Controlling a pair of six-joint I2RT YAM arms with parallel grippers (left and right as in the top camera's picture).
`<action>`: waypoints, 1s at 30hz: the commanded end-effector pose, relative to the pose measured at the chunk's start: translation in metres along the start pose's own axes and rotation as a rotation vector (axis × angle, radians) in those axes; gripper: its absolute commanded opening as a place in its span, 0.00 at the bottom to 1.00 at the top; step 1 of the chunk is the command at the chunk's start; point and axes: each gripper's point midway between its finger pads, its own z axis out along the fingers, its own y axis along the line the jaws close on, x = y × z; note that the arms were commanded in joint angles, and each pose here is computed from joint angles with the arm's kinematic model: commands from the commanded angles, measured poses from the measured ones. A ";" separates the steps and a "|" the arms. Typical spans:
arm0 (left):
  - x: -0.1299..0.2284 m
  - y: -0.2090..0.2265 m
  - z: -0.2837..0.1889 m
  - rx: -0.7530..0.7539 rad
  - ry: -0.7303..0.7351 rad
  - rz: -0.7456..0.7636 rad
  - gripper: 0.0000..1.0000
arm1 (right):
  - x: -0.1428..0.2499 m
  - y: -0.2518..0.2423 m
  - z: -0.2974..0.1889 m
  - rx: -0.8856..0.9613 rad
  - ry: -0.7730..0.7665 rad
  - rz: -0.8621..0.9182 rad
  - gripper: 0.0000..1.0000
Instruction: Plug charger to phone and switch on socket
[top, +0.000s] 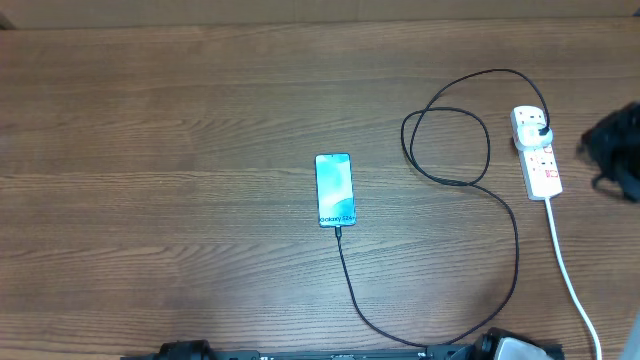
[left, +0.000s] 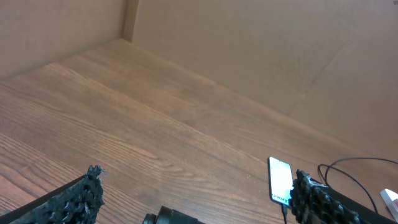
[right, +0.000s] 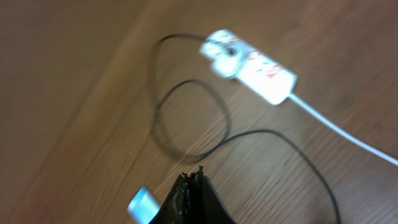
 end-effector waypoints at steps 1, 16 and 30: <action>0.000 0.001 -0.001 -0.016 -0.011 -0.009 1.00 | 0.033 0.019 -0.055 -0.198 -0.019 -0.162 0.33; 0.000 0.001 -0.001 -0.016 -0.011 -0.009 1.00 | 0.101 -0.034 -0.146 -0.228 -0.206 -0.177 1.00; 0.000 0.001 -0.001 -0.016 -0.011 -0.009 1.00 | 0.112 -0.040 -0.128 -0.205 -0.175 -0.379 1.00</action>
